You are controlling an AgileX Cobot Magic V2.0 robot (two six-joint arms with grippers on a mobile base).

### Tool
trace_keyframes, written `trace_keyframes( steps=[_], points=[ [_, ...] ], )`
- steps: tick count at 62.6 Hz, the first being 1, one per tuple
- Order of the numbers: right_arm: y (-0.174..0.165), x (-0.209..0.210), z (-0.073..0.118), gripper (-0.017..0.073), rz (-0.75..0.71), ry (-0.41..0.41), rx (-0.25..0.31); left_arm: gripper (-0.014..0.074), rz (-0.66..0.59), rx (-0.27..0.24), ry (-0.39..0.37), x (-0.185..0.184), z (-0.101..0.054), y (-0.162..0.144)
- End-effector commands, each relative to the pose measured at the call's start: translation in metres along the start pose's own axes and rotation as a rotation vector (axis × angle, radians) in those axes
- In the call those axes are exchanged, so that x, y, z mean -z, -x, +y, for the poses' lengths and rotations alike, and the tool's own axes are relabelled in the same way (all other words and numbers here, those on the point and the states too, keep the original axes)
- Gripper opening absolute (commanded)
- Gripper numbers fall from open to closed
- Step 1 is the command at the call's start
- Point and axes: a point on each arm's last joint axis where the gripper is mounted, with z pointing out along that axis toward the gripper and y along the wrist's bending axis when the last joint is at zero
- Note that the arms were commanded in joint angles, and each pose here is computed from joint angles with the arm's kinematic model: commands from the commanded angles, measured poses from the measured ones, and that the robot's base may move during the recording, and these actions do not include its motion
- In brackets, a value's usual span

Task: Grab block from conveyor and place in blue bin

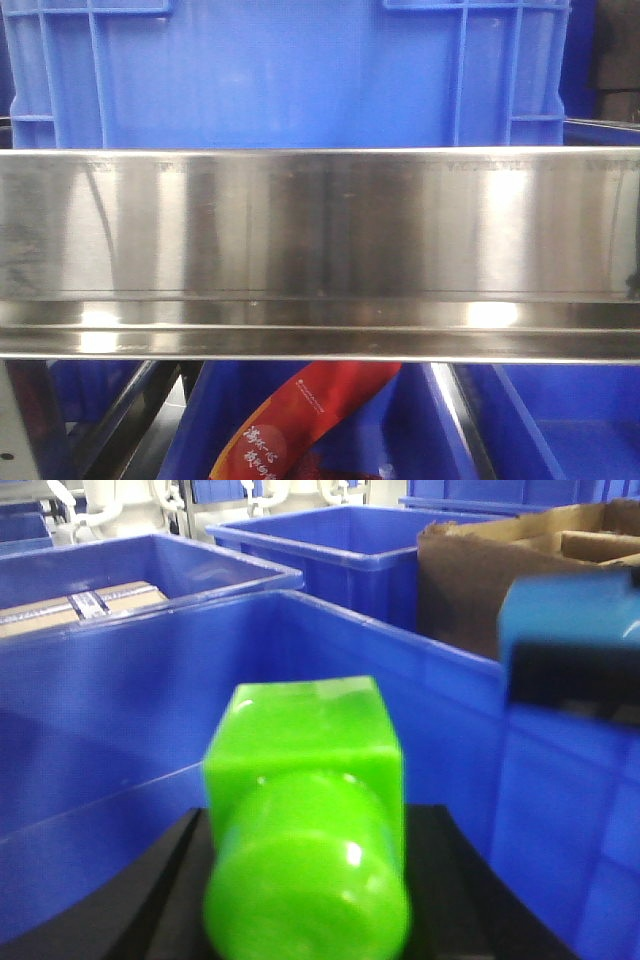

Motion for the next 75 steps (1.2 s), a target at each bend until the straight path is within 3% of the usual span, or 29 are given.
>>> trace_keyframes(
  steps=[1,9,19,24,27,37,40,49,63,75],
  points=[
    [-0.002,-0.001,0.001,0.0341,0.024,0.007,-0.021,0.0338,-0.044,0.003,0.005,0.002,-0.001,0.008],
    [-0.003,-0.001,0.001,0.0533,0.04,0.009,-0.021,0.0402,-0.044,0.003,0.005,0.002,-0.001,0.008],
    [0.0,0.002,0.001,0.0522,0.028,0.01,-0.02,0.0405,-0.046,0.003,0.005,0.003,-0.001,0.009],
    [0.006,0.01,0.002,0.0441,0.003,0.011,-0.02,0.0355,-0.067,0.002,0.006,0.009,-0.001,0.013],
    [0.012,0.017,0.002,0.0363,-0.02,0.012,-0.02,0.0275,-0.081,0.001,0.006,0.015,-0.001,0.017],
    [0.029,0.046,0.003,-0.006,-0.061,0.024,-0.022,-0.0116,-0.133,-0.003,0.0,0.038,-0.003,0.03],
    [0.032,0.049,0.003,-0.0169,-0.085,0.022,-0.022,-0.0111,-0.139,-0.006,0.002,0.04,-0.003,0.031],
    [0.041,0.054,0.002,-0.0162,-0.169,0.008,-0.024,-0.0111,-0.156,0.007,0.023,0.045,0.003,0.034],
    [0.051,0.103,-0.008,-0.0162,-0.257,-0.035,-0.024,-0.0111,-0.299,0.008,0.048,0.102,0.003,0.047],
    [0.017,0.144,-0.025,-0.0162,-0.259,-0.148,-0.026,-0.0111,-0.292,0.025,0.111,0.143,0.009,0.006]
  ],
)
